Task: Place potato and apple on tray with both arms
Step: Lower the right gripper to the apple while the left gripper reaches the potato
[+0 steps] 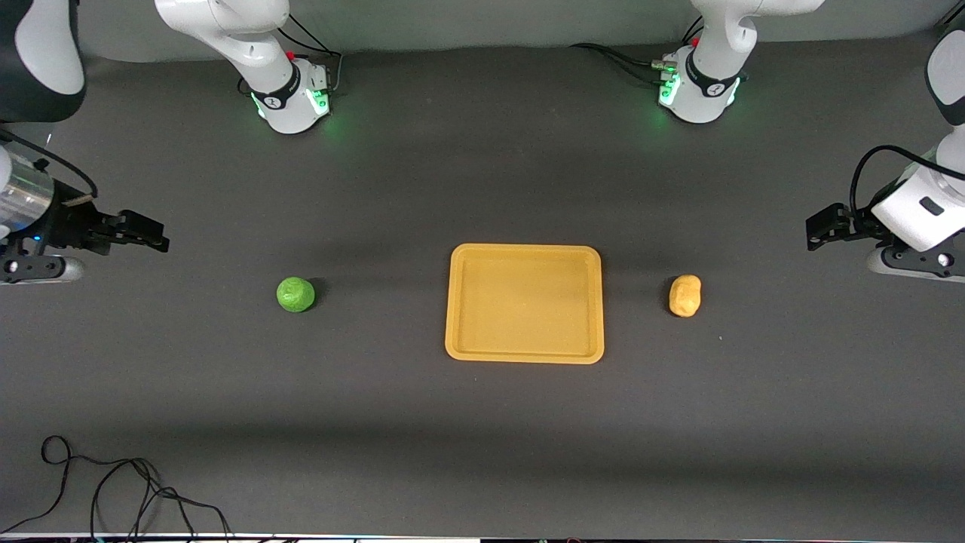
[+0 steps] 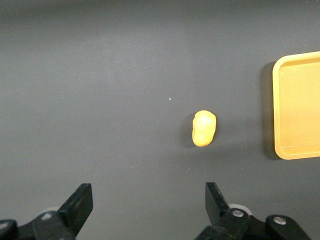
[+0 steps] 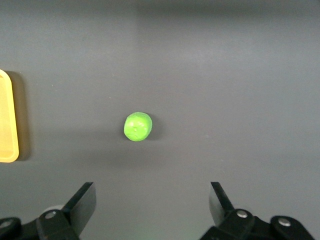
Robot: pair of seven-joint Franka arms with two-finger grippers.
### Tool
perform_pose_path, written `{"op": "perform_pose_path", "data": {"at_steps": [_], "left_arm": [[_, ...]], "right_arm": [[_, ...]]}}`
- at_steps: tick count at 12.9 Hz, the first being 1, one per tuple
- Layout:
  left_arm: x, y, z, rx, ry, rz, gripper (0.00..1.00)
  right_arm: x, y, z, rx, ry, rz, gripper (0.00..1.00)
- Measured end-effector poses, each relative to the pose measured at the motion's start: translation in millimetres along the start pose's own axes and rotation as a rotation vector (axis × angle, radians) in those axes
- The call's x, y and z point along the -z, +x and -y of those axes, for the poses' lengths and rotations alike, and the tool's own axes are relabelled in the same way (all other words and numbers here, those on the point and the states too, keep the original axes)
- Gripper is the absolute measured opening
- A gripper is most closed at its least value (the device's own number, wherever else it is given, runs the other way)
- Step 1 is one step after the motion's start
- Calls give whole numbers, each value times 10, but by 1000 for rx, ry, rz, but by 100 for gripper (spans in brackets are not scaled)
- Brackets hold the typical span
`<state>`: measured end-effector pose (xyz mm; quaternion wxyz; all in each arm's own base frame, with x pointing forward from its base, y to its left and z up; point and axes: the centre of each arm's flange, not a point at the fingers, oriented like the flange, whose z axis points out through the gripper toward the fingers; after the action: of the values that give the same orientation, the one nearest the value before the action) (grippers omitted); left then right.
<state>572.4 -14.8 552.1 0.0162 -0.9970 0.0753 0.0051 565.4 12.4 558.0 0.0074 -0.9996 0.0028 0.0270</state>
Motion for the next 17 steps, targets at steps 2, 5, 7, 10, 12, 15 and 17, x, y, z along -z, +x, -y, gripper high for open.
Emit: {"op": "perform_pose_path", "data": {"at_steps": [2,5,7,10,12,15,17], "left_arm": [[-3,3,-7,3,-4,-1,100],[-17,9,-18,11,-18,0,100],[-42,15,-29,16,-22,5,100],[-397,55,-103,23,-24,19,100],[-867,67,-175,17,-23,23,100],[-1587,91,-333,-7,-19,21,100],[-2123,138,-530,-35,-14,23,100]], "right_arm": [[-97,-194,197,0,-2,-15,100],[-138,-598,296,5,-4,-20,100],[-127,-764,326,13,-4,-24,100],[-208,-787,419,32,-5,-20,100],[-279,-766,440,36,-7,-9,100],[-425,-657,466,39,-7,-8,100],[-644,-534,509,45,-9,1,100]]}}
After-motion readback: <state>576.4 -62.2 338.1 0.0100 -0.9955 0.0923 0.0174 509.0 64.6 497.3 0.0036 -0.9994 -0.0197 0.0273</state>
